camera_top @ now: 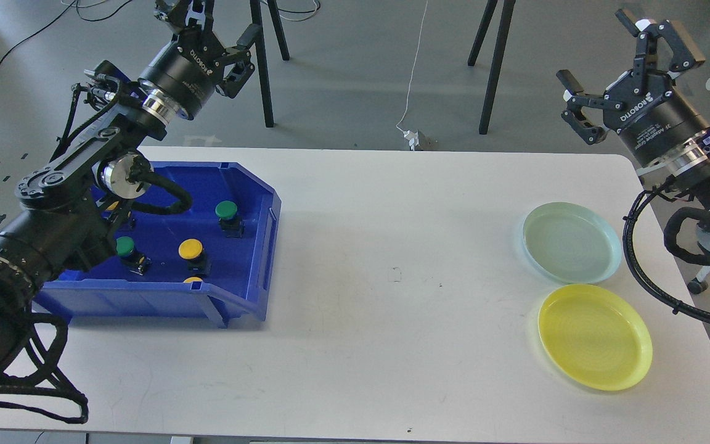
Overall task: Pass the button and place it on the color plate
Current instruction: 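Move the left gripper over the blue bin toward the buttons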
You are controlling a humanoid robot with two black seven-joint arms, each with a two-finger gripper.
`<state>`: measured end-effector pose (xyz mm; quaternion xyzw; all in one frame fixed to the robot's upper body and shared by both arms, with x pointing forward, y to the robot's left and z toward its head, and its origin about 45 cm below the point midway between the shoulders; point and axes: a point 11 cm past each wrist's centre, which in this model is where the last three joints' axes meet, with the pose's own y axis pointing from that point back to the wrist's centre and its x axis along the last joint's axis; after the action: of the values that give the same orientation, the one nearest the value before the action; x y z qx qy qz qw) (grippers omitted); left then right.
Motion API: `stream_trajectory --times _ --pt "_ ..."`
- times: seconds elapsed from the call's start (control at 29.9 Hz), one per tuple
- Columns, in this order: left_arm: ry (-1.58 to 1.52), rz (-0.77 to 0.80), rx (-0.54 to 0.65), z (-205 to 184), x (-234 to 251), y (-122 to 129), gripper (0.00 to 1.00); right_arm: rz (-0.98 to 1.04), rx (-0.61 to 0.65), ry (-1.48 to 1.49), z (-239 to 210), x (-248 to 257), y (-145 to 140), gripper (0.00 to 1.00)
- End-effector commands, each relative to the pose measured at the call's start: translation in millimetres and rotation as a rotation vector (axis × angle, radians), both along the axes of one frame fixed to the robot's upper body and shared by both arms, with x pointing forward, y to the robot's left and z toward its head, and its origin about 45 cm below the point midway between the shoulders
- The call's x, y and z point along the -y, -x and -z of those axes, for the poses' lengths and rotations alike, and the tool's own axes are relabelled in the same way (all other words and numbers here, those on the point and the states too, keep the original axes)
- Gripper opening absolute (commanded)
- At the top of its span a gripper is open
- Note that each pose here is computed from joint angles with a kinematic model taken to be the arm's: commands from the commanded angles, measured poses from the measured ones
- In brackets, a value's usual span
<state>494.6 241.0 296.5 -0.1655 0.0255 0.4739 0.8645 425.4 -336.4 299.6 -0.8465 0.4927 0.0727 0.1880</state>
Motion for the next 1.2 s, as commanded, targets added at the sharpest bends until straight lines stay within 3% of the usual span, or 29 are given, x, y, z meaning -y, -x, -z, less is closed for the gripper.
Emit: stream_trajectory --times 0.0,0.23,0.37,0.47,0.57,0.67,0.83,1.0,1.17 --pt "0.001 0.0 0.001 -1 0 0 0.85 0.002 0.003 -0.002 -1 0 0 0.99" --pt "0.044 -0.009 0.001 -4 -1 -1 0.85 -0.004 0.0 -0.004 0 -2 0 0.99" --pt "0.106 0.035 0.054 -27 10 3 0.85 -0.004 -0.005 -0.002 2 -3 0 0.99" --pt "0.172 0.117 0.134 -58 25 19 0.85 0.004 -0.002 -0.004 1 0 -1 0.99" --pt "0.12 0.274 0.26 -104 44 54 0.85 0.018 0.007 -0.007 -3 6 -1 0.99" --pt "-0.139 0.413 0.34 -118 60 88 0.85 0.034 0.015 -0.016 -6 13 0 0.99" --pt "-0.78 0.401 0.29 -78 38 79 0.85 0.051 0.006 -0.01 -3 20 2 0.99" --pt "-1.491 0.52 0.327 -48 -26 74 0.85 0.067 -0.03 -0.013 15 26 9 0.99" --pt "-1.761 0.707 0.331 -12 -34 80 0.85 0.082 -0.051 -0.014 24 31 12 0.99"
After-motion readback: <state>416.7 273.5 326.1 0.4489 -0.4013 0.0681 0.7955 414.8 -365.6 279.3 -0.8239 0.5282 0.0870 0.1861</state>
